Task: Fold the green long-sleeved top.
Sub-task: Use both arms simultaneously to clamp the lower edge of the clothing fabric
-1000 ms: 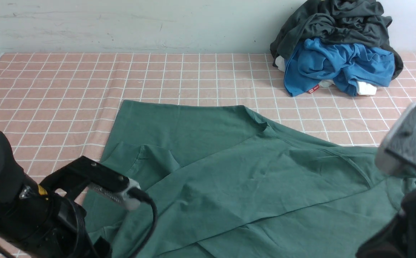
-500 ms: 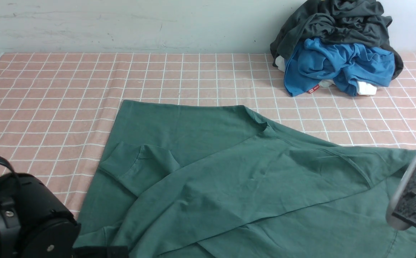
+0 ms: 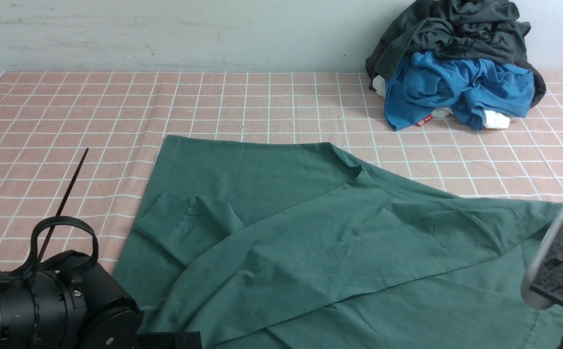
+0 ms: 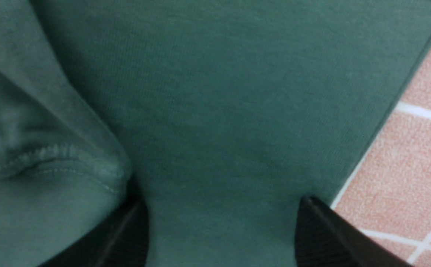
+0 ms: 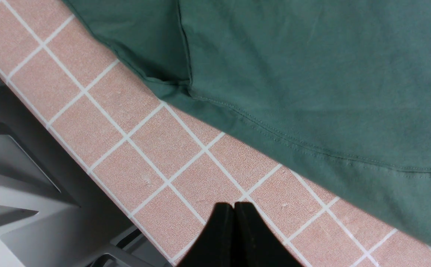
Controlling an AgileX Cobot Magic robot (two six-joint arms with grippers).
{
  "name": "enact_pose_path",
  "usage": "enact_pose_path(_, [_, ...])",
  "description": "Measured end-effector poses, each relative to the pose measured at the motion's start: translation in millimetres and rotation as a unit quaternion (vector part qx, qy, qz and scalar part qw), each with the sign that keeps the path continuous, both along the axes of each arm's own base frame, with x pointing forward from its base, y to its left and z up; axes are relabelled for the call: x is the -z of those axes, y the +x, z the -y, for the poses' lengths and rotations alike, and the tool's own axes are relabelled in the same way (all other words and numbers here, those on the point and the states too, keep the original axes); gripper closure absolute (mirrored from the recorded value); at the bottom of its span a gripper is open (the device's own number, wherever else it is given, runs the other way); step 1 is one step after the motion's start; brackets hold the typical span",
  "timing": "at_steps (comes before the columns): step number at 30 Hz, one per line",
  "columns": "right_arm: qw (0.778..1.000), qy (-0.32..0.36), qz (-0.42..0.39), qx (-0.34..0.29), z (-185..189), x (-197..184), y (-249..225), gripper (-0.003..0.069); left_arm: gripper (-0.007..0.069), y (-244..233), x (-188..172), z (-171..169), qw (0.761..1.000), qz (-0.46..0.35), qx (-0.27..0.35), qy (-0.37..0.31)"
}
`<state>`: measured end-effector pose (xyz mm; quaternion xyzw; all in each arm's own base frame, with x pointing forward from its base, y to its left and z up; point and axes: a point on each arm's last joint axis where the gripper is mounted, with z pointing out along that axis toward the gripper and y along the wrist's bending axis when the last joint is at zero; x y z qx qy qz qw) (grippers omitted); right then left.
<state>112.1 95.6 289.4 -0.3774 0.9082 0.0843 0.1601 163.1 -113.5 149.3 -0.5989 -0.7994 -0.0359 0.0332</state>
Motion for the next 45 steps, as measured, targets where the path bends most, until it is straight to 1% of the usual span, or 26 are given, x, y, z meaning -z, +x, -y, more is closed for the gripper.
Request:
enact_pose_path(5, [1.000, 0.000, 0.000, 0.000, 0.0, 0.0, 0.0, 0.0674, 0.0125, -7.6, -4.4, -5.2, 0.999, -0.037, 0.001, 0.025])
enact_pose_path(10, [1.000, 0.000, 0.012, -0.002, -0.1, -0.5, 2.0, 0.0674, 0.0125, -7.7, -9.0, -6.6, 0.999, -0.026, 0.018, 0.022])
enact_pose_path(14, [1.000, -0.001, 0.022, -0.003, 0.0, -1.0, 3.6, 0.0674, 0.0125, -0.1, -1.7, -4.6, 0.999, -0.006, 0.038, 0.026])
enact_pose_path(18, [1.000, -0.001, 0.023, -0.003, 0.0, -1.0, 3.7, 0.0674, 0.0125, 3.4, 5.5, -2.2, 0.998, -0.029, 0.037, 0.044])
enact_pose_path(22, [1.000, -0.002, 0.023, -0.003, 0.2, -0.9, 3.7, 0.0674, 0.0132, 4.0, 5.9, -1.1, 0.997, -0.033, 0.040, 0.049])
enact_pose_path(24, [1.000, -0.002, 0.023, -0.003, 0.2, -0.9, 3.7, 0.0674, 0.0158, 4.4, 5.4, -1.5, 0.997, -0.030, 0.043, 0.051])
enact_pose_path(27, [1.000, -0.002, 0.023, -0.003, 0.2, -0.9, 3.7, 0.0674, 0.0235, 5.4, 4.2, -1.7, 0.998, -0.022, 0.042, 0.050])
enact_pose_path(31, [1.000, -0.002, 0.024, -0.003, 0.2, -1.0, 3.8, 0.0674, 0.0419, 3.7, 3.0, -2.7, 0.999, -0.015, 0.010, 0.048])
enact_pose_path(33, [1.000, -0.002, 0.024, -0.003, 0.2, -1.0, 3.8, 0.0674, 0.0533, 2.8, 1.9, -3.2, 0.999, -0.008, -0.013, 0.045])
enact_pose_path(34, [1.000, -0.002, 0.024, -0.003, 0.2, -1.0, 3.8, 0.0674, 0.0550, 2.8, 1.5, -3.4, 0.999, -0.007, -0.013, 0.045])
enact_pose_path(35, [1.000, -0.002, 0.024, -0.003, 0.1, -1.0, 4.0, 0.0674, 0.0591, 3.3, 0.1, -3.4, 0.999, 0.000, -0.016, 0.042])
enact_pose_path(36, [1.000, -0.001, 0.025, -0.003, 0.0, -1.1, 4.0, 0.0674, 0.0610, 3.7, -2.4, -3.6, 0.999, 0.008, -0.018, 0.039])
enact_pose_path(39, [1.000, 0.000, 0.027, -0.003, -0.2, -1.2, 4.3, 0.0674, 0.0625, 4.9, -10.4, -3.5, 0.999, 0.025, -0.018, 0.030])
enact_pose_path(44, [0.999, 0.002, 0.035, -0.003, -0.5, -1.7, 5.6, 0.0674, 0.0629, 4.7, -16.7, -4.1, 0.999, 0.034, -0.020, 0.026])
enact_pose_path(45, [0.999, 0.001, 0.038, -0.003, -0.4, -1.9, 6.2, 0.0674, 0.0629, 4.4, -16.9, -4.4, 0.999, 0.034, -0.030, 0.027])
